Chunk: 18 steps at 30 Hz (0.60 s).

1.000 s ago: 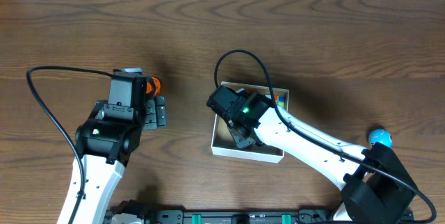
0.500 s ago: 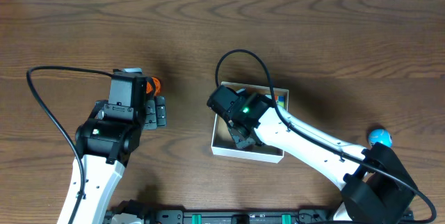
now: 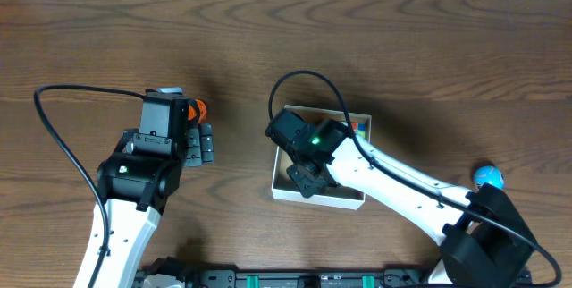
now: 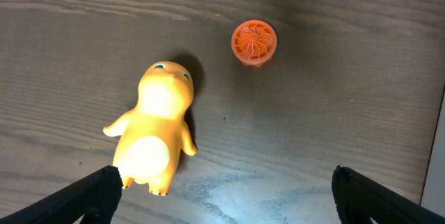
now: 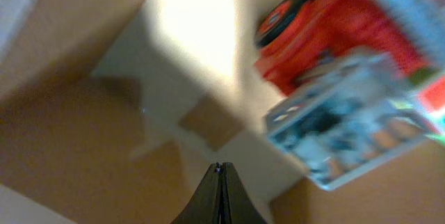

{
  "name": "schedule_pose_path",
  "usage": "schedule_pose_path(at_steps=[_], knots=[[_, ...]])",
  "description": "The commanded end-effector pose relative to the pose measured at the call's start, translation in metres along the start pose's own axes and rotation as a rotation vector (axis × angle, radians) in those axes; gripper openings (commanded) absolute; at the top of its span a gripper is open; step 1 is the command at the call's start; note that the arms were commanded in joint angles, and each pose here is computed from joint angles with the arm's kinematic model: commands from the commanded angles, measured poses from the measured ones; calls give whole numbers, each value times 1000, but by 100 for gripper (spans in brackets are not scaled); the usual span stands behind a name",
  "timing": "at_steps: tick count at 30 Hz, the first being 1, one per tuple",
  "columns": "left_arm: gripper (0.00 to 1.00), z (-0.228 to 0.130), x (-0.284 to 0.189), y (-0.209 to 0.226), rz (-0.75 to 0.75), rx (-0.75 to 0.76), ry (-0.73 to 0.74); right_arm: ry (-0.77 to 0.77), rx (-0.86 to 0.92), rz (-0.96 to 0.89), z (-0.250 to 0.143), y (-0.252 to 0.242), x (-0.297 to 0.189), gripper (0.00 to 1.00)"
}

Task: Pack container
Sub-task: 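Move the right gripper to the blue-white ball and grasp it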

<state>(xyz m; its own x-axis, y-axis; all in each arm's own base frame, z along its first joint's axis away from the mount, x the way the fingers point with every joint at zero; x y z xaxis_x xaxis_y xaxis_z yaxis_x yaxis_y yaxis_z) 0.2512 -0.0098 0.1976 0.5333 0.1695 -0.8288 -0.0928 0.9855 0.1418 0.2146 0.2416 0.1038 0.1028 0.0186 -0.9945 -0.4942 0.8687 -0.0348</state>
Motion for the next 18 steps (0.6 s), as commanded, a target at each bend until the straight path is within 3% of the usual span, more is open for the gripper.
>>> schedule_pose_path(at_steps=[1,2,3,5,7,10,12,13,18], knots=[[98,0,-1,2,3,-18,-3,-246,134,-60,35,-25,-65,5],[98,0,-1,2,3,-18,-3,-299,175,-69,40,-35,-82,9],[98,0,-1,2,3,-18,-3,-361,220,-68,45,-47,-102,20],[98,0,-1,2,3,-18,-3,-459,301,-53,48,-72,-136,49],[98,0,-1,2,3,-18,-3,-534,390,-53,43,-103,-163,59],[98,0,-1,2,3,-18,-3,-586,575,-92,19,-157,-187,86],[98,0,-1,2,3,-18,-3,-580,732,-129,-5,-192,-194,92],[98,0,-1,2,3,-18,-3,-569,801,-145,-16,-207,-195,99],[98,0,-1,2,3,-18,-3,-457,1123,-193,-75,-274,-184,99]])
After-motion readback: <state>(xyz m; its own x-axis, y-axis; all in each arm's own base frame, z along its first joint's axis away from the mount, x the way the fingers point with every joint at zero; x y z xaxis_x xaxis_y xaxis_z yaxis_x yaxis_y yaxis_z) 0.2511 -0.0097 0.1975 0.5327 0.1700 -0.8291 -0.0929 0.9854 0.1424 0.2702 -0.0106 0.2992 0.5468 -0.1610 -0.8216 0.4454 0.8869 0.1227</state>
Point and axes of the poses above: each gripper's point midway between its finger pads, its own x axis out along the fingers, its own y axis along the line the jaws close on, z = x × y, the point moved 3 cm from there along -x, back along the fingers, and after that the axes turned 2 degrees about x, right-handed, at the moved point
